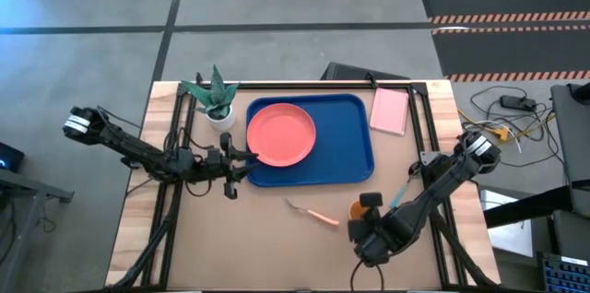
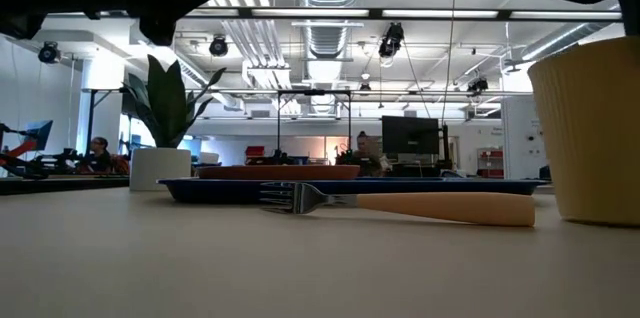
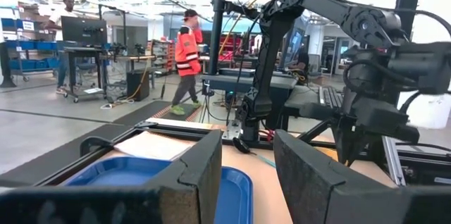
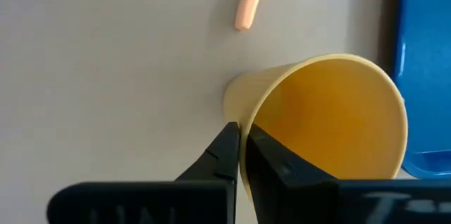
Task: Pick and place plate/cup/fork/spoon on tray
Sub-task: Put the yellow cup on the blue tray on the top right of the orange plate, then put the yellow fork on the blue tray on the right of the orange plate
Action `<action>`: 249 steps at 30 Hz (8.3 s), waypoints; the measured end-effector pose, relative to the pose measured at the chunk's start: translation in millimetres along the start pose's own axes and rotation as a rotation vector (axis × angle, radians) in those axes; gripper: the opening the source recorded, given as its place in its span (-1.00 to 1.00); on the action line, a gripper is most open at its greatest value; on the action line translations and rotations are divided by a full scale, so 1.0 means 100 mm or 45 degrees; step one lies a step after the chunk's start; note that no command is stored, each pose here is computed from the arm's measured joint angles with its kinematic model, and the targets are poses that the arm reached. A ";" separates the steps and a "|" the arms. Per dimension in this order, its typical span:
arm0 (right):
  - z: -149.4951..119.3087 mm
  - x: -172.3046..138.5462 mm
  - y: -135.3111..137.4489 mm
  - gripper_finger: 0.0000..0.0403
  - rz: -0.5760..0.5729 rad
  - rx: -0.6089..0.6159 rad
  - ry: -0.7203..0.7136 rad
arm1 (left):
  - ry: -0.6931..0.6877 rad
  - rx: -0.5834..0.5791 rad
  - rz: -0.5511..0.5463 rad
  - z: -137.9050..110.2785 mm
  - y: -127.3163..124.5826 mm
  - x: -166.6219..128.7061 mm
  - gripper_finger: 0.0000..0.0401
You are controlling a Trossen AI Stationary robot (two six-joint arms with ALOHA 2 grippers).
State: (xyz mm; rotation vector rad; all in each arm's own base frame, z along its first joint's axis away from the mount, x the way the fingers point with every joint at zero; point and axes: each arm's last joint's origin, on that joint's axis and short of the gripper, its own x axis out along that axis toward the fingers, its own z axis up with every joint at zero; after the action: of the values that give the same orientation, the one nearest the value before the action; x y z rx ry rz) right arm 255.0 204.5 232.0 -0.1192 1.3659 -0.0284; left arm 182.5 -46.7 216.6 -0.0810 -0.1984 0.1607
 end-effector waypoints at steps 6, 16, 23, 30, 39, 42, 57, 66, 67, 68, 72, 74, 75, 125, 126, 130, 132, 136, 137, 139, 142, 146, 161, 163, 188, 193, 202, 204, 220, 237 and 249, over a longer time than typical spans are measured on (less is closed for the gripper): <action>0.04 -0.17 -0.15 -0.96 0.044 0.033 -0.049 | 0.003 0.002 0.001 -0.01 0.00 -0.01 -0.43; 0.34 -0.57 -0.69 -0.96 0.095 0.227 -0.206 | -0.002 -0.001 0.001 -0.01 0.01 -0.01 -0.43; 0.57 -0.55 -1.31 -0.96 0.001 0.201 -0.190 | -0.003 -0.001 0.001 -0.01 0.01 -0.01 -0.43; 0.63 -0.43 -2.17 -0.96 -0.114 0.241 -0.136 | -0.003 -0.001 0.001 -0.01 0.01 -0.01 -0.43; 0.44 -0.36 -3.11 -0.96 -0.217 0.391 -0.082 | -0.004 -0.001 0.001 -0.01 0.01 -0.01 -0.43; 0.36 -0.36 -3.33 -0.96 -0.190 0.443 -0.104 | -0.004 -0.001 0.001 -0.01 0.01 -0.01 -0.43; 0.27 -0.30 -3.60 -0.96 -0.145 0.510 -0.186 | -0.004 -0.001 0.001 -0.01 0.01 -0.01 -0.43; 0.20 -0.03 -3.57 -0.96 -0.137 0.503 -0.146 | -0.004 -0.001 0.001 -0.01 0.01 -0.01 -0.43; 0.19 0.00 -3.58 -0.96 -0.139 0.506 -0.147 | -0.004 -0.001 0.001 -0.01 0.01 -0.01 -0.43; 0.17 0.03 -3.58 -0.96 -0.141 0.509 -0.141 | -0.004 -0.001 0.001 -0.01 0.01 -0.01 -0.43; 0.11 0.11 -3.61 -0.96 -0.211 0.507 -0.098 | -0.004 -0.001 0.001 -0.01 0.01 -0.01 -0.43; 0.08 0.15 -3.64 -0.96 -0.247 0.513 -0.077 | -0.004 -0.001 0.001 -0.01 0.01 -0.01 -0.43; 0.06 0.16 -3.65 -0.96 -0.250 0.517 -0.072 | -0.004 -0.001 0.001 -0.01 0.01 -0.01 -0.43; -0.06 0.39 -3.72 -0.96 -0.250 0.548 -0.106 | -0.004 0.001 0.001 -0.01 0.00 -0.01 -0.43; -0.06 0.39 -3.72 -0.96 -0.250 0.548 -0.105 | -0.004 0.001 0.001 -0.01 0.00 -0.01 -0.43; -0.06 0.39 -3.72 -0.93 -0.249 0.549 -0.104 | -0.004 0.001 0.001 -0.01 0.01 -0.01 -0.43; -0.06 0.39 -3.71 -0.88 -0.249 0.549 -0.103 | -0.004 0.001 0.001 -0.01 0.00 -0.01 -0.43; -0.06 0.39 -3.71 -0.72 -0.248 0.564 -0.103 | -0.004 0.001 0.001 -0.01 0.01 -0.01 -0.43; -0.06 0.39 -3.71 -0.68 -0.248 0.564 -0.103 | -0.004 0.001 0.001 -0.01 0.01 -0.01 -0.43; -0.06 0.39 -3.71 -0.60 -0.248 0.564 -0.102 | -0.004 0.001 0.001 -0.01 0.00 -0.01 -0.43; -0.06 0.39 -3.71 -0.49 -0.248 0.564 -0.102 | -0.004 0.001 0.001 -0.01 0.01 -0.01 -0.43; -0.07 0.37 -3.71 -0.39 -0.247 0.578 -0.104 | -0.004 0.001 0.001 -0.01 0.01 -0.01 -0.43; -0.11 -0.21 -3.63 -0.30 -0.259 0.702 -0.264 | -0.004 0.002 0.001 -0.01 0.00 -0.01 -0.43; -0.12 -0.38 -3.59 -0.31 -0.219 0.727 -0.340 | -0.004 0.002 0.001 -0.01 0.01 -0.01 -0.43; 0.00 -1.14 -1.91 -0.47 0.113 0.382 -0.797 | -0.004 0.001 0.002 -0.01 0.01 -0.01 -0.43; 0.11 -1.02 -1.58 -0.50 0.072 0.275 -0.804 | -0.004 0.000 0.002 -0.01 0.01 -0.01 -0.43; 0.15 -0.65 -1.15 -0.49 0.146 0.178 -0.883 | -0.004 -0.001 0.002 -0.01 0.01 -0.01 -0.43; 0.13 -0.53 -1.07 -0.50 0.184 0.184 -0.931 | -0.004 -0.001 0.002 -0.01 0.01 -0.01 -0.43; -0.35 0.45 -0.71 -0.56 0.355 0.207 -0.975 | -0.004 -0.003 0.002 -0.01 0.01 -0.01 -0.43; -0.33 1.14 -0.34 -0.59 0.225 0.107 -0.933 | -0.001 -0.029 0.002 -0.01 0.01 -0.01 -0.43; -0.41 1.16 -0.37 -0.09 0.205 0.144 -0.807 | 0.003 -0.028 0.002 -0.02 0.01 -0.01 -0.43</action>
State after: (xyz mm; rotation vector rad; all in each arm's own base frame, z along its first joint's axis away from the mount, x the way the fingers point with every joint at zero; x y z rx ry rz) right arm 240.8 154.2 114.2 0.0749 0.7346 0.0633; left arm 181.6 -46.3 214.8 -0.1031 -0.1978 0.1600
